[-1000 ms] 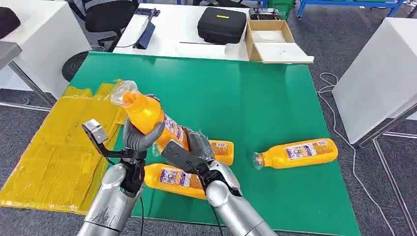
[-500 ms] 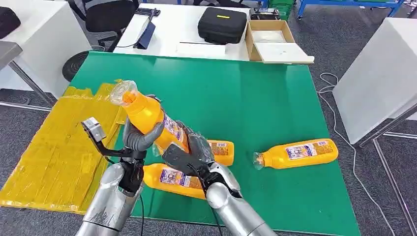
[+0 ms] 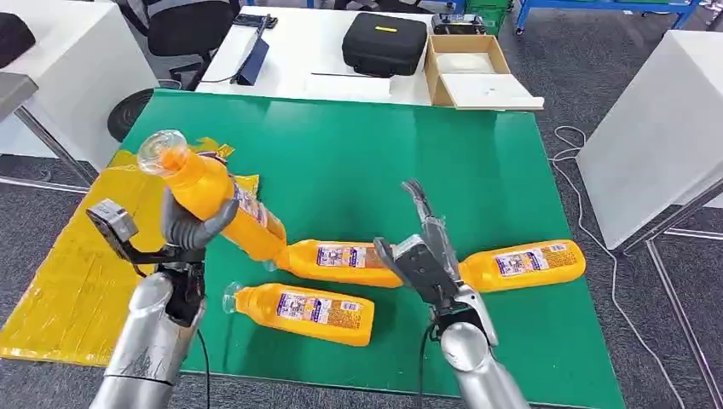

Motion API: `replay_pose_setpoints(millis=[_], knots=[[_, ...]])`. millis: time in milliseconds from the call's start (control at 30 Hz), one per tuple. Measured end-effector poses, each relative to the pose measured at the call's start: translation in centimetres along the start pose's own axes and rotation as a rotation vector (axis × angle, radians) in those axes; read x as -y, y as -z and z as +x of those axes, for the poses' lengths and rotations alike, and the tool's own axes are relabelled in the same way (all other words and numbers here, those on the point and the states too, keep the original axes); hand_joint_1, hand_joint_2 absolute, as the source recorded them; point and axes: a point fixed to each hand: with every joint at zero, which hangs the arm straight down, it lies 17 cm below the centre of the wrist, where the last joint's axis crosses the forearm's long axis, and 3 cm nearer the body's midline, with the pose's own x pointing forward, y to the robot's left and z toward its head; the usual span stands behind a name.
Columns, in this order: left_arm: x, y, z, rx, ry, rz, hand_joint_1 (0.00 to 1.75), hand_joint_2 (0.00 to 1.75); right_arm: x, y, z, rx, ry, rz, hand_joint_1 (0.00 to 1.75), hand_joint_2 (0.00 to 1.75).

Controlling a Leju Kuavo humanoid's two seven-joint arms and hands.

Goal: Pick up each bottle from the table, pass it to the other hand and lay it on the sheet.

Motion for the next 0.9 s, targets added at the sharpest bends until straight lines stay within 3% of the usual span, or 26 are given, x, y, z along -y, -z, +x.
replay_pose_setpoints(millis=[100, 200, 333, 433, 600, 800, 867, 900], knots=[[-2.5, 0.8, -0.1, -0.007, 0.244, 0.054, 1.75, 1.75, 0.7, -0.7, -0.1, 0.002, -0.002, -0.018, 0.0, 0.0], [-5.6, 2.5, 0.6, -0.01, 0.635, 0.139, 1.75, 1.75, 1.1, -0.9, 0.0, 0.01, -0.007, -0.019, 0.0, 0.0], [-9.0, 6.6, 4.6, 0.086, 1.288, 0.266, 1.75, 1.75, 0.8, -0.9, 0.4, 0.028, 0.002, 0.008, 0.0, 0.0], [-9.6, 8.3, 5.1, 0.108, 1.603, 0.253, 1.75, 1.75, 0.9, -0.1, 1.1, 0.055, 0.009, 0.024, 0.0, 0.0], [-10.1, 8.6, 2.2, 0.041, 1.876, 0.147, 1.75, 1.75, -0.1, 1.5, 2.3, 0.092, 0.02, 0.079, 0.0, 0.0], [-12.8, 6.7, -1.5, -0.116, 1.988, 0.104, 1.75, 1.75, -1.4, 3.3, 3.7, 0.148, 0.017, 0.149, 0.0, 0.0], [-13.2, 5.9, -2.8, -0.151, 2.017, 0.073, 1.59, 1.75, -1.8, 3.7, 4.1, 0.162, 0.016, 0.165, 0.0, 0.0], [-13.3, 5.5, -3.5, -0.164, 2.035, 0.051, 1.59, 1.75, -2.0, 3.8, 4.2, 0.168, 0.017, 0.174, 0.0, 0.0]])
